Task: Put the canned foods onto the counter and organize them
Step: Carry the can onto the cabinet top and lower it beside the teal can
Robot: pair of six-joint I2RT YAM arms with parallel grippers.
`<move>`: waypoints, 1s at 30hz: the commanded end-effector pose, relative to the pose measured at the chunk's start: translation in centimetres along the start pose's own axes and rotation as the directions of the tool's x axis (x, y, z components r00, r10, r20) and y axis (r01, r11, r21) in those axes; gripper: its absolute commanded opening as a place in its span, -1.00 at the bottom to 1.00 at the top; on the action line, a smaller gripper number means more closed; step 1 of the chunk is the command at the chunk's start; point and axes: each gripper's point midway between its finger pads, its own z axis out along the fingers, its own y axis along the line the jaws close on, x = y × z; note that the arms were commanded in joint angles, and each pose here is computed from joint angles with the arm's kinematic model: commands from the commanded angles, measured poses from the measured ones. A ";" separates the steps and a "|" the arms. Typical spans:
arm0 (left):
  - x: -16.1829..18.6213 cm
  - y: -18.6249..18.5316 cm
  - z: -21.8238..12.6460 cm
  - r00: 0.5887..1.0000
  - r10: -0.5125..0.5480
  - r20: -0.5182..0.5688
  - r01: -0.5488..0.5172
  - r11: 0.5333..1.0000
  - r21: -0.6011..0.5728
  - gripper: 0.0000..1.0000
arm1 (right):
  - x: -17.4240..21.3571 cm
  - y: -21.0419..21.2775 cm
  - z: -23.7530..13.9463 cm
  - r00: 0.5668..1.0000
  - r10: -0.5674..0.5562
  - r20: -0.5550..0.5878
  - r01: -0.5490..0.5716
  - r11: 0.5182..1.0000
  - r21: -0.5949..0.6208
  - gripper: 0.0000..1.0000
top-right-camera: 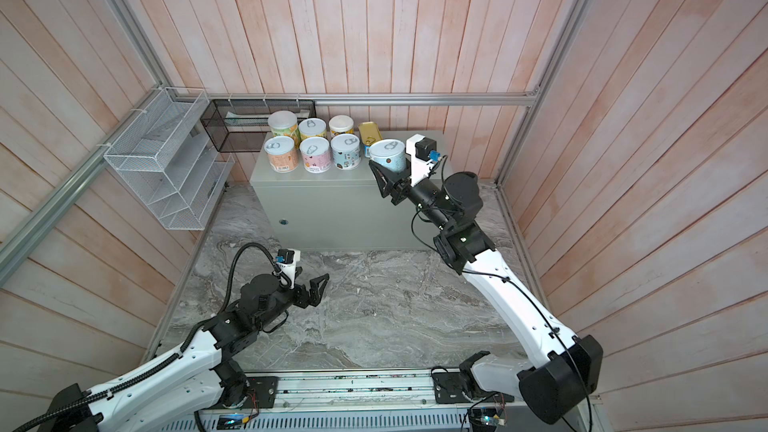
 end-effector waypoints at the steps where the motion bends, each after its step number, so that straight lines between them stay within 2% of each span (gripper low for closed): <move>1: -0.7 0.8 -0.5 0.997 0.017 0.075 -0.015 0.999 -0.030 1.00 | -3.2 -0.7 0.9 0.993 -0.036 0.117 0.035 0.999 0.006 0.14; 8: -0.3 1.2 -0.9 0.996 -0.008 0.083 0.011 0.999 -0.035 1.00 | -0.5 -2.5 3.6 0.996 -0.038 0.076 0.036 0.999 0.032 0.14; 22: -0.4 2.8 -1.3 0.995 0.000 0.098 0.012 0.992 -0.126 1.00 | 3.8 -4.6 6.0 0.998 -0.066 0.022 0.065 0.996 0.057 0.20; 30: 0.1 2.9 -0.8 0.996 -0.002 0.084 0.013 0.992 -0.129 1.00 | 6.0 -5.5 6.8 0.998 -0.057 -0.009 0.057 0.996 0.075 0.21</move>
